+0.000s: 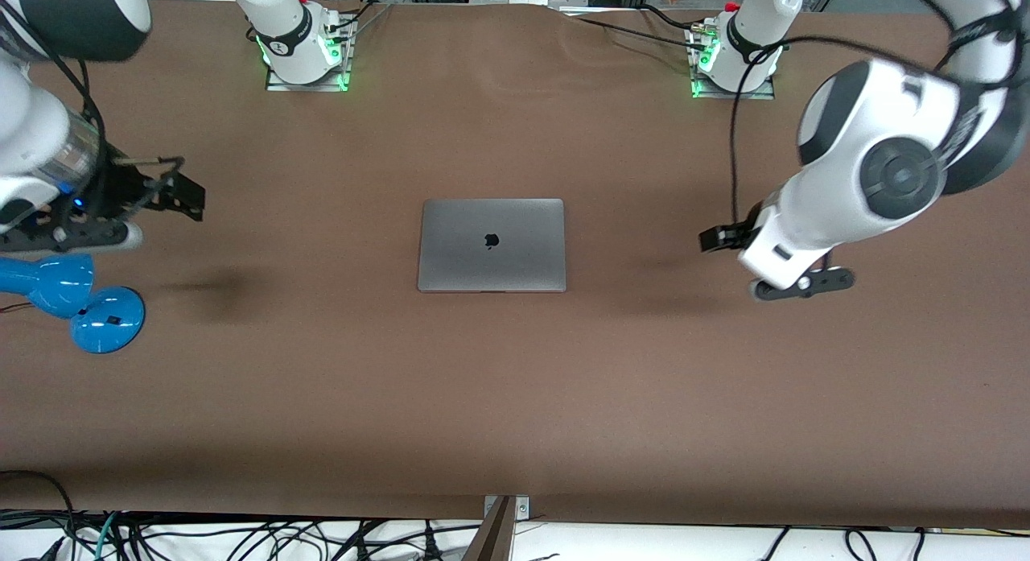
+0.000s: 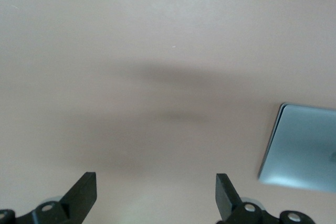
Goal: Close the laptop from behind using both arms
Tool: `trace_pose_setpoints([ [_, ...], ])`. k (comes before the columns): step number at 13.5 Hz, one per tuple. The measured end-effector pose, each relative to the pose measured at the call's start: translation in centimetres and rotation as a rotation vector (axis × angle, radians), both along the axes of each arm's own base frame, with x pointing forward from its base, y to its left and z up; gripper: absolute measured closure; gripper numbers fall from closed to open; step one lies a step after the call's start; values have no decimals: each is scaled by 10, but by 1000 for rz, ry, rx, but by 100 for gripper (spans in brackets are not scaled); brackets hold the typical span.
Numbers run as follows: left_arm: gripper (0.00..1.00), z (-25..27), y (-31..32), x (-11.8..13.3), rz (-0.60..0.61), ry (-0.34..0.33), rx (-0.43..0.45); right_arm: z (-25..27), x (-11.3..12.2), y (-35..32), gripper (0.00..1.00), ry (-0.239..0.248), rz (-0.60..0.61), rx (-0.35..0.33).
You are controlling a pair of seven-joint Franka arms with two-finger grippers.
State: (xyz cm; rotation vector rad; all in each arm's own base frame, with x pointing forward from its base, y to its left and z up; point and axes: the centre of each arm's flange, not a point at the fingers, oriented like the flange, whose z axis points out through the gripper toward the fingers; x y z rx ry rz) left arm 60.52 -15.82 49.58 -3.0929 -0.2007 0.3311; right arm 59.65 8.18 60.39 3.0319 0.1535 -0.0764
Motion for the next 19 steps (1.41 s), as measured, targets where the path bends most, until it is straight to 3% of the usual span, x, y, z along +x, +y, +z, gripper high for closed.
trace_pose_setpoints([
  [4,0,77,53,-29,-87,-61,-6,30,-30,-22,0,-22,-90,-9],
  [8,0,122,68,-67,-90,-105,-2,35,-49,-57,0,32,-178,47],
  [10,0,140,78,-77,-82,-132,-4,25,-49,-63,0,51,-191,59],
  [13,0,151,72,-82,-81,-156,-5,15,-39,-61,0,0,-177,70],
  [19,0,143,53,-80,-82,-142,-1,13,-39,-62,0,3,-170,70],
])
